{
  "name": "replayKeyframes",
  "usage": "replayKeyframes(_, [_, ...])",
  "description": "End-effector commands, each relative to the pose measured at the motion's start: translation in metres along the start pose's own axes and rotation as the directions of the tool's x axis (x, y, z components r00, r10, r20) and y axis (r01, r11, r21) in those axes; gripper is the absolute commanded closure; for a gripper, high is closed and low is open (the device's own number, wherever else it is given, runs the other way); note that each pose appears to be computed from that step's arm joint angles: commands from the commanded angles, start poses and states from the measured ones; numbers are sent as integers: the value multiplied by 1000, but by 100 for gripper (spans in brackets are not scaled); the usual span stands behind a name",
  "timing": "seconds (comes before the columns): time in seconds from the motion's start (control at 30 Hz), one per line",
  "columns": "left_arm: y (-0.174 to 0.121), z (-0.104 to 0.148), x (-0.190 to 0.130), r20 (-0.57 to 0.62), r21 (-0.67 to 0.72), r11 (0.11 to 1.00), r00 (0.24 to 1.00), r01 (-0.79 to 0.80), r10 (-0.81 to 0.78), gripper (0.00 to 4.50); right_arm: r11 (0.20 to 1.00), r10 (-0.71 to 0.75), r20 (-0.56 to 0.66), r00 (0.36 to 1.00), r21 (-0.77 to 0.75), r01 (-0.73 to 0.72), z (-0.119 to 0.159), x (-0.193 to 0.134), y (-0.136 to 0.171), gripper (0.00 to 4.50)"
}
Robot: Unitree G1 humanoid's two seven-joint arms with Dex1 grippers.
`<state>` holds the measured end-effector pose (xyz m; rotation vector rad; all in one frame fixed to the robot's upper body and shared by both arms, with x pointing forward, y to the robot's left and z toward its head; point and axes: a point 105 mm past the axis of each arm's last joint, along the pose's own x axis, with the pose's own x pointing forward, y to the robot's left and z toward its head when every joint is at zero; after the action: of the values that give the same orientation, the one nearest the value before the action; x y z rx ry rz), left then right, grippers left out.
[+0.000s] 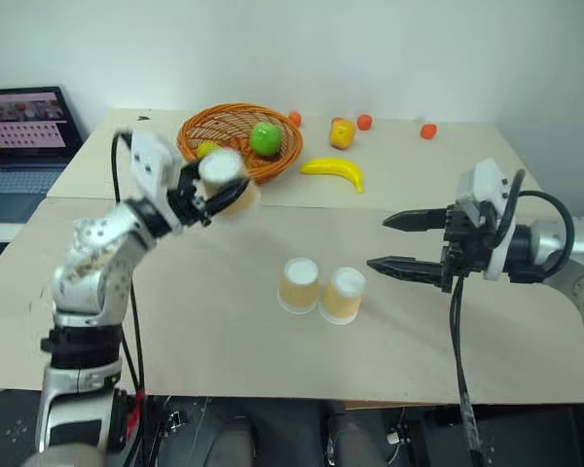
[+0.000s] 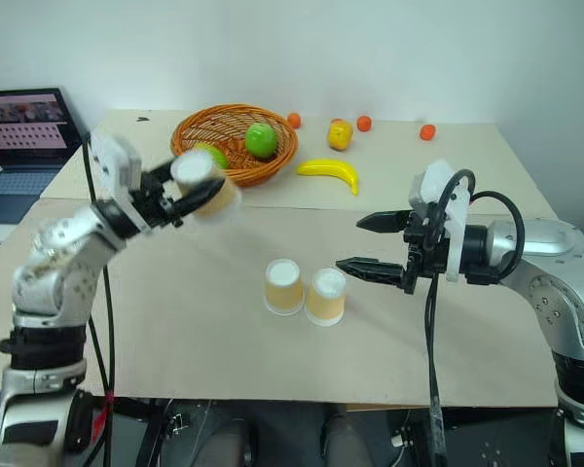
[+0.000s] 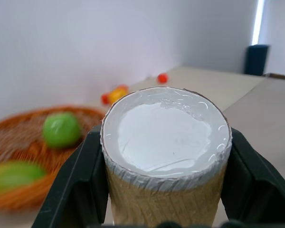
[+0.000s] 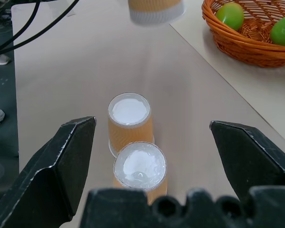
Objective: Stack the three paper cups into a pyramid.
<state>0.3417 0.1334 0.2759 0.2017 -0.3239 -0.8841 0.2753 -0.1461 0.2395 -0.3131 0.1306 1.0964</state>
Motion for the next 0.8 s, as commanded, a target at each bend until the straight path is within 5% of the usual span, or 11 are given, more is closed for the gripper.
replayKeyframes(0.03, [-25,15,20,6,-26,968,969,248,-248,184,999,-37,24,999,-33,38,11,-11,5,0])
replayKeyframes(0.4, [-66,13,42,27,-109,829,835,549,-550,184,993,-120,20,993,0,120,6,-22,16,0])
replayKeyframes(0.8, [-84,-5,49,11,-133,759,767,637,-642,184,982,-186,19,982,9,186,5,-29,20,0])
